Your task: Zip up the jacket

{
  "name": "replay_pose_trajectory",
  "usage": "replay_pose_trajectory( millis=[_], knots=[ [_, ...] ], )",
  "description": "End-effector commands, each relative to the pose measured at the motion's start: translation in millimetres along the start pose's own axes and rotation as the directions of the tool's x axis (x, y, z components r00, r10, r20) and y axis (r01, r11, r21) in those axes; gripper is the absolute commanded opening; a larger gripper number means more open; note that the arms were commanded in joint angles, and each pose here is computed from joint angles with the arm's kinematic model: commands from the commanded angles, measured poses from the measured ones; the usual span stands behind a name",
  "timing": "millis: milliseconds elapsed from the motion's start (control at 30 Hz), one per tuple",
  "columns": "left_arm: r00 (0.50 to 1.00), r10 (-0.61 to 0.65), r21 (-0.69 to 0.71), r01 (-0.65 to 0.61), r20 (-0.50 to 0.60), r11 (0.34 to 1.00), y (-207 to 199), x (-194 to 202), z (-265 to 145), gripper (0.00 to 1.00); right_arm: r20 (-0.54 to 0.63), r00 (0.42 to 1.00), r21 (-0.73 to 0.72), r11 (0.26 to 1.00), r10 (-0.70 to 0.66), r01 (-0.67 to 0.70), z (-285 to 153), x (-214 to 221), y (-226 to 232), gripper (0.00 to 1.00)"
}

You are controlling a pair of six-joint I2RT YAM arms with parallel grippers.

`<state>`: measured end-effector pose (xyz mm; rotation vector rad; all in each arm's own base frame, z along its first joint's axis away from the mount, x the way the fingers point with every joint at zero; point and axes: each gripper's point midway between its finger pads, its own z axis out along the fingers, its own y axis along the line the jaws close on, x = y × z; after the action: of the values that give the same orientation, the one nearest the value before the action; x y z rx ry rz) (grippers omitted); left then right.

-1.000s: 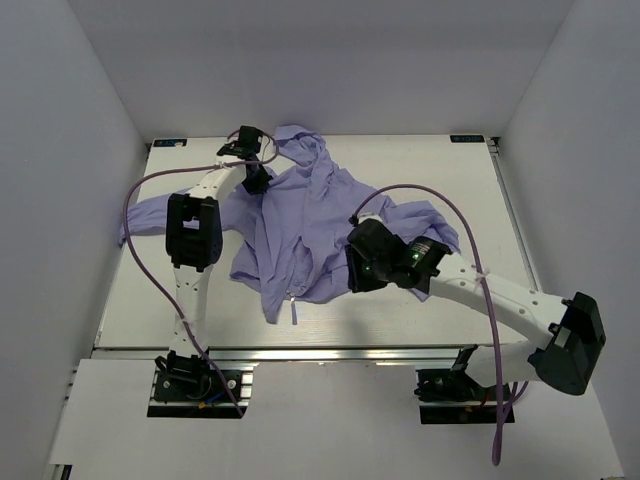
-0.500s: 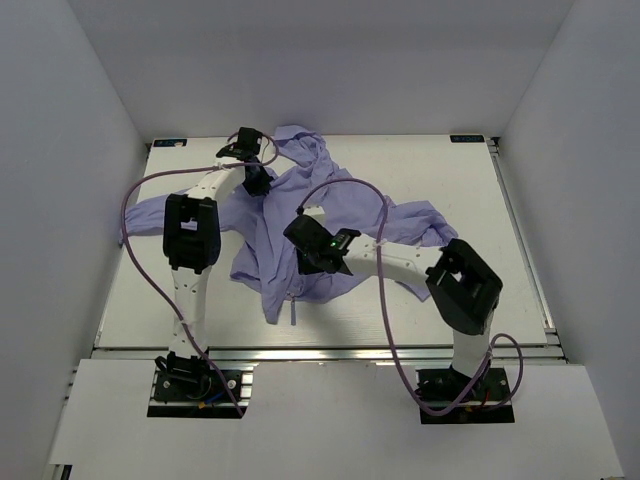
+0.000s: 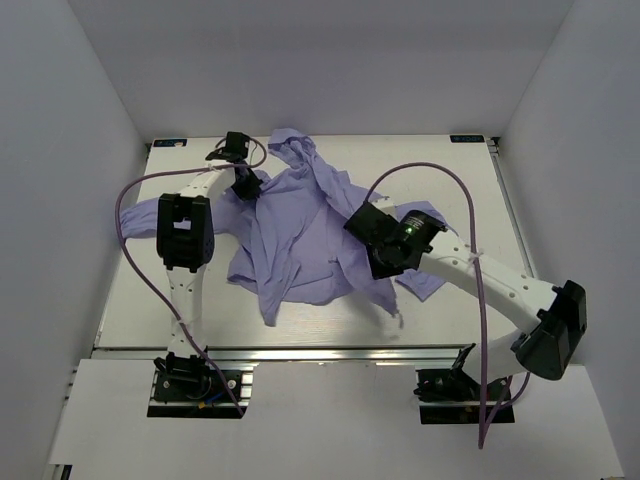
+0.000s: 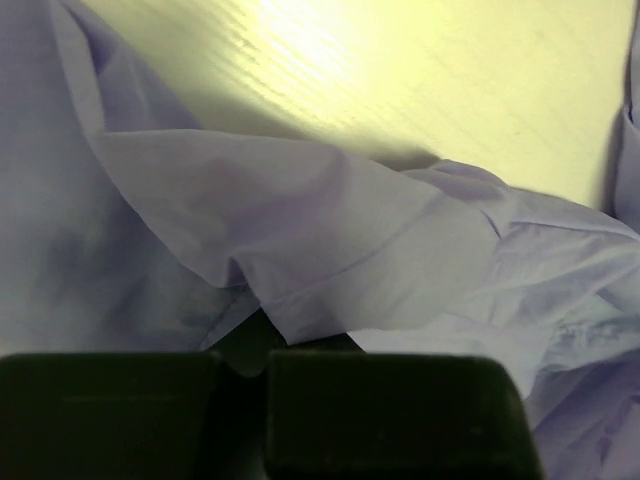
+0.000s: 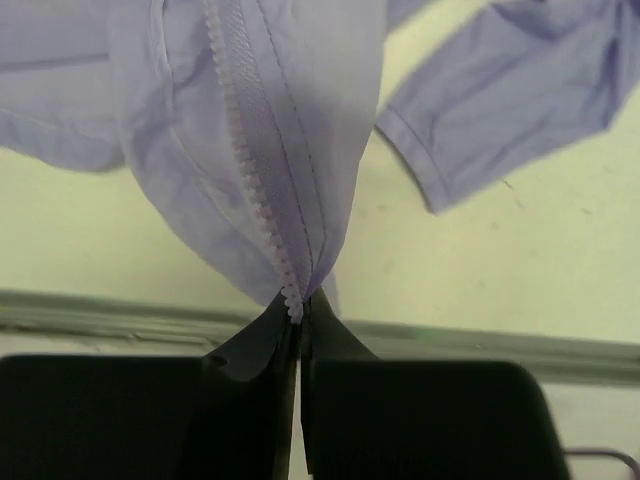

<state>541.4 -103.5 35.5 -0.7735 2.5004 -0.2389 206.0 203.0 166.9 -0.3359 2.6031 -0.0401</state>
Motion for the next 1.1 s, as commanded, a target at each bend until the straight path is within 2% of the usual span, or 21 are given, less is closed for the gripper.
replay_pose_trajectory(
  millis=[0, 67, 133, 167, 200, 267, 300, 333, 367, 433, 467, 533, 600, 667, 700, 767, 800, 867, 900, 1000, 1067],
  knots=[
    [0.999, 0.001, 0.064, -0.004, 0.048, 0.998, -16, -17, -30, 0.0, -0.188, 0.972, 0.09, 0.984, -0.138, 0.157, -17, 36, -28, 0.0],
    [0.999, 0.003, 0.067, -0.006, 0.038, 0.998, -15, -14, -28, 0.0, -0.208, 0.96, 0.026, 0.979, -0.19, 0.2, -6, 45, -6, 0.0],
    [0.999, 0.004, 0.06, -0.006, 0.032, 0.998, -13, -12, -28, 0.0, -0.23, 0.925, -0.059, 0.953, -0.303, 0.298, 9, 60, 26, 0.07],
    [0.999, 0.004, 0.057, -0.006, 0.033, 0.998, -12, -12, -28, 0.0, -0.192, 0.922, -0.148, 0.939, -0.336, 0.311, 14, 60, 56, 0.12],
    [0.999, 0.006, 0.052, -0.007, 0.034, 0.999, -12, -11, -28, 0.01, -0.187, 0.895, -0.194, 0.908, -0.405, 0.371, 23, 64, 76, 0.24],
    [0.999, 0.011, 0.054, -0.013, 0.036, 0.998, -12, -12, -31, 0.19, -0.132, 0.86, -0.301, 0.847, -0.492, 0.438, 20, 72, 120, 0.38],
    [0.999, 0.019, 0.055, -0.021, 0.036, 0.998, -12, -12, -32, 0.27, -0.124, 0.845, -0.331, 0.825, -0.52, 0.459, 25, 75, 136, 0.5],
    [0.999, 0.025, 0.058, -0.027, 0.038, 0.998, -13, -13, -34, 0.39, -0.08, 0.826, -0.378, 0.784, -0.558, 0.493, 20, 74, 150, 0.58],
    [0.999, 0.029, 0.061, -0.032, 0.043, 0.998, -13, -15, -37, 0.45, -0.037, 0.835, -0.447, 0.756, -0.549, 0.478, 15, 71, 167, 0.69],
    [0.997, 0.058, 0.065, -0.061, 0.044, 0.996, -13, -16, -42, 0.53, 0.007, 0.84, -0.461, 0.744, -0.542, 0.484, 10, 64, 167, 0.75],
    [0.996, 0.071, 0.072, -0.075, 0.05, 0.995, -15, -18, -48, 0.64, 0.029, 0.855, -0.435, 0.764, -0.517, 0.476, 9, 55, 162, 0.77],
    [0.993, 0.109, 0.077, -0.113, 0.05, 0.991, -16, -19, -58, 0.74, 0.087, 0.906, -0.459, 0.79, -0.415, 0.406, -3, 27, 149, 0.8],
    [0.983, 0.173, 0.08, -0.177, 0.06, 0.981, -18, -19, -75, 0.77, 0.118, 0.942, -0.524, 0.786, -0.315, 0.329, -12, 10, 136, 0.8],
    [0.966, 0.24, 0.075, -0.247, 0.093, 0.966, -23, -20, -93, 0.82, 0.078, 0.983, -0.544, 0.819, -0.164, 0.18, -4, -10, 101, 0.8],
    [0.94, 0.328, 0.059, -0.334, 0.095, 0.941, -29, -9, -99, 0.83, 0.084, 0.991, -0.543, 0.829, -0.108, 0.136, -1, -21, 91, 0.8],
    [0.897, 0.42, -0.026, -0.42, 0.136, 0.907, -30, -7, -110, 0.87, 0.084, 0.996, -0.503, 0.864, 0.015, 0.029, 12, -42, 56, 0.8],
    [0.842, 0.519, -0.034, -0.52, 0.146, 0.854, -44, 7, -118, 0.88, 0.092, 0.995, -0.489, 0.872, 0.035, 0.015, 17, -48, 48, 0.8],
    [0.779, 0.603, -0.03, -0.608, 0.171, 0.794, -60, 18, -122, 0.9, 0.13, 0.989, -0.436, 0.9, 0.069, -0.005, 30, -68, 30, 0.8],
    [0.72, 0.675, -0.004, -0.684, 0.163, 0.73, -71, 34, -119, 0.92, 0.165, 0.985, -0.421, 0.907, 0.058, 0.017, 31, -80, 26, 0.79],
    [0.646, 0.75, 0.081, -0.763, 0.144, 0.642, -91, 62, -105, 0.92, 0.169, 0.981, -0.399, 0.917, 0.098, -0.023, 57, -111, 9, 0.78],
    [0.622, 0.773, 0.08, -0.783, 0.123, 0.617, -95, 69, -96, 0.91, 0.104, 0.988, -0.414, 0.908, 0.11, -0.057, 84, -115, 10, 0.73]
  ],
)
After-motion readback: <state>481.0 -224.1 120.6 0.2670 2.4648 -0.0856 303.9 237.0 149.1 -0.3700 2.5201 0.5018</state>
